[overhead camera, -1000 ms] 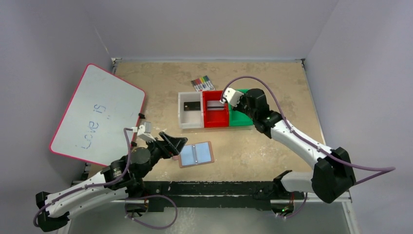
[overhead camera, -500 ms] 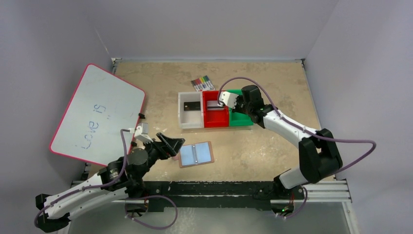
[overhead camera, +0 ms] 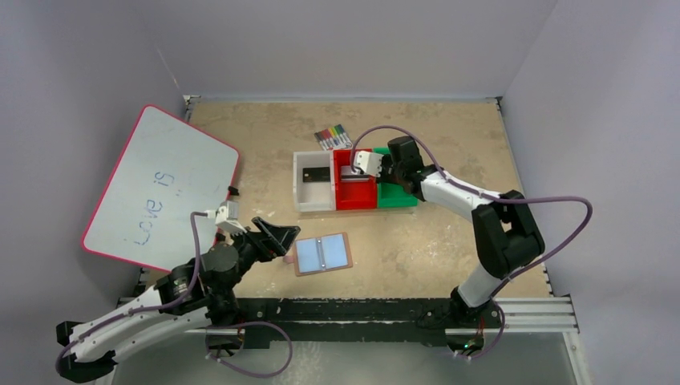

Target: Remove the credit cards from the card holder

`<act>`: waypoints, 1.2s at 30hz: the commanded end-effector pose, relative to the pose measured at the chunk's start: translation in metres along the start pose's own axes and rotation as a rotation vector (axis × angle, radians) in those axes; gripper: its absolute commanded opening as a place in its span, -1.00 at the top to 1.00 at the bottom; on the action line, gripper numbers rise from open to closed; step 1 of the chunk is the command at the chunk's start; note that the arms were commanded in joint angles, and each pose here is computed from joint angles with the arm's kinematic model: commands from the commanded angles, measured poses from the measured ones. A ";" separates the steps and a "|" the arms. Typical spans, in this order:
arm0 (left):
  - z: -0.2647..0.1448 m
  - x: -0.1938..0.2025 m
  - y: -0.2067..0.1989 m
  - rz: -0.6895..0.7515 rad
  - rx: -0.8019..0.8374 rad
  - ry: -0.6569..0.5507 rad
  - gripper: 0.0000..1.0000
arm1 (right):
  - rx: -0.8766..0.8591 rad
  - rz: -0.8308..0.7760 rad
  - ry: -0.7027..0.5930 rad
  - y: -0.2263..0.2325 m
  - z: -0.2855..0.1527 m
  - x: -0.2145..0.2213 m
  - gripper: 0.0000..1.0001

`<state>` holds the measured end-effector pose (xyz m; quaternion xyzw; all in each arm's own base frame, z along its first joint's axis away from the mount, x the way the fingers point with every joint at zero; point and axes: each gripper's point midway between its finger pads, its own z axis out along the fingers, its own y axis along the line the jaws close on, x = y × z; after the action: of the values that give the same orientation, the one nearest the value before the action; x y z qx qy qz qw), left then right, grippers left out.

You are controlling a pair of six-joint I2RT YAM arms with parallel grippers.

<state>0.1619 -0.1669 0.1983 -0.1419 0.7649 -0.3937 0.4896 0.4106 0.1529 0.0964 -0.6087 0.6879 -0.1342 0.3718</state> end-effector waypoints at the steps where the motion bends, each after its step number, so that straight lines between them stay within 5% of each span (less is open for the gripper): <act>1: -0.010 -0.023 -0.013 -0.007 0.027 -0.051 -0.58 | 0.067 -0.020 -0.029 -0.029 0.004 -0.012 1.00; 27: -0.026 -0.044 0.008 -0.066 -0.027 -0.132 -0.57 | 0.091 -0.055 0.019 -0.035 0.040 0.004 1.00; 36: -0.021 -0.039 0.007 -0.048 -0.039 -0.116 -0.57 | 0.028 -0.065 -0.004 -0.025 0.038 0.001 0.83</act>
<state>0.1614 -0.1294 0.2058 -0.1840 0.7513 -0.3718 0.5132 0.4470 0.1485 0.0693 -0.6164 0.6797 -0.1638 0.3621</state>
